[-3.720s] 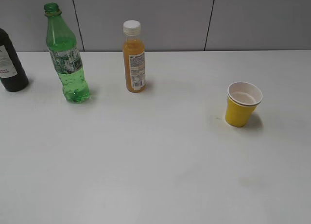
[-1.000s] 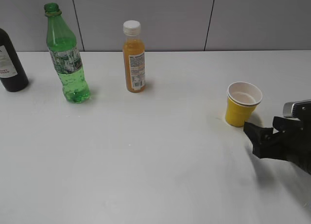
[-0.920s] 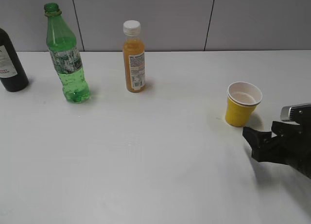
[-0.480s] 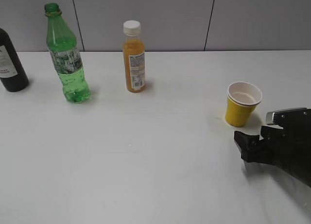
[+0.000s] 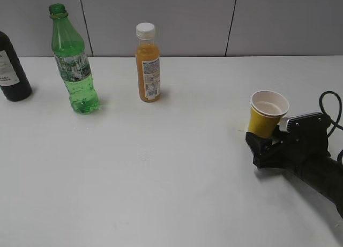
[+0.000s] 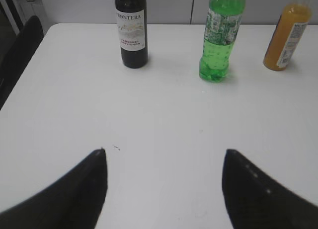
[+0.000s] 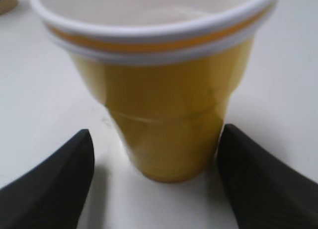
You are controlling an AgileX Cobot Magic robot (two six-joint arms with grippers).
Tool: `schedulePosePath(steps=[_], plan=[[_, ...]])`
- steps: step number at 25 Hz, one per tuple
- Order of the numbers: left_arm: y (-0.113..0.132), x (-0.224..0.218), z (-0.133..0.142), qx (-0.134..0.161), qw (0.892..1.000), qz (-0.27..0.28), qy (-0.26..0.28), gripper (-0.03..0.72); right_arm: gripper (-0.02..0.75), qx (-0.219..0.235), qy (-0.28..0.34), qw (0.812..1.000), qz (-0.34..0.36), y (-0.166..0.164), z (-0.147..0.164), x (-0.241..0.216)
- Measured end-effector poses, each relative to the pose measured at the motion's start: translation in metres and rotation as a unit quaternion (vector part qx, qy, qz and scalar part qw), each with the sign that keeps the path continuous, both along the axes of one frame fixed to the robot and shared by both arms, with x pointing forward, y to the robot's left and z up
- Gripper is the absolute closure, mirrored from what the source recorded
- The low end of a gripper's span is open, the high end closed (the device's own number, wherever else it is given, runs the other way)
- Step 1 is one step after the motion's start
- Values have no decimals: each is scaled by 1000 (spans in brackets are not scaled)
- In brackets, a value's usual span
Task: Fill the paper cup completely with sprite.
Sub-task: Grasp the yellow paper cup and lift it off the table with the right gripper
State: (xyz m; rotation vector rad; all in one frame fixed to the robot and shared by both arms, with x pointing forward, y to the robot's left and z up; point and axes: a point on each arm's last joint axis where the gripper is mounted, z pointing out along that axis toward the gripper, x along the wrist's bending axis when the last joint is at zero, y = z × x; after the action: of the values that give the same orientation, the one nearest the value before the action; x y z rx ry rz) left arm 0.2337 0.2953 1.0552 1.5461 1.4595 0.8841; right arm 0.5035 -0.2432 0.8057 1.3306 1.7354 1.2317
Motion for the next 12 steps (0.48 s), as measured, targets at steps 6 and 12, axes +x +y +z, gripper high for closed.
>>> schedulePosePath(steps=[6,12], plan=[[0,0,0,0,1000,0,0,136,142,-13,-6,1000,14,2,-8,6],[0,0,0,0,1000,0,0,136,142,-14,-22,1000,9,3,-8,16]])
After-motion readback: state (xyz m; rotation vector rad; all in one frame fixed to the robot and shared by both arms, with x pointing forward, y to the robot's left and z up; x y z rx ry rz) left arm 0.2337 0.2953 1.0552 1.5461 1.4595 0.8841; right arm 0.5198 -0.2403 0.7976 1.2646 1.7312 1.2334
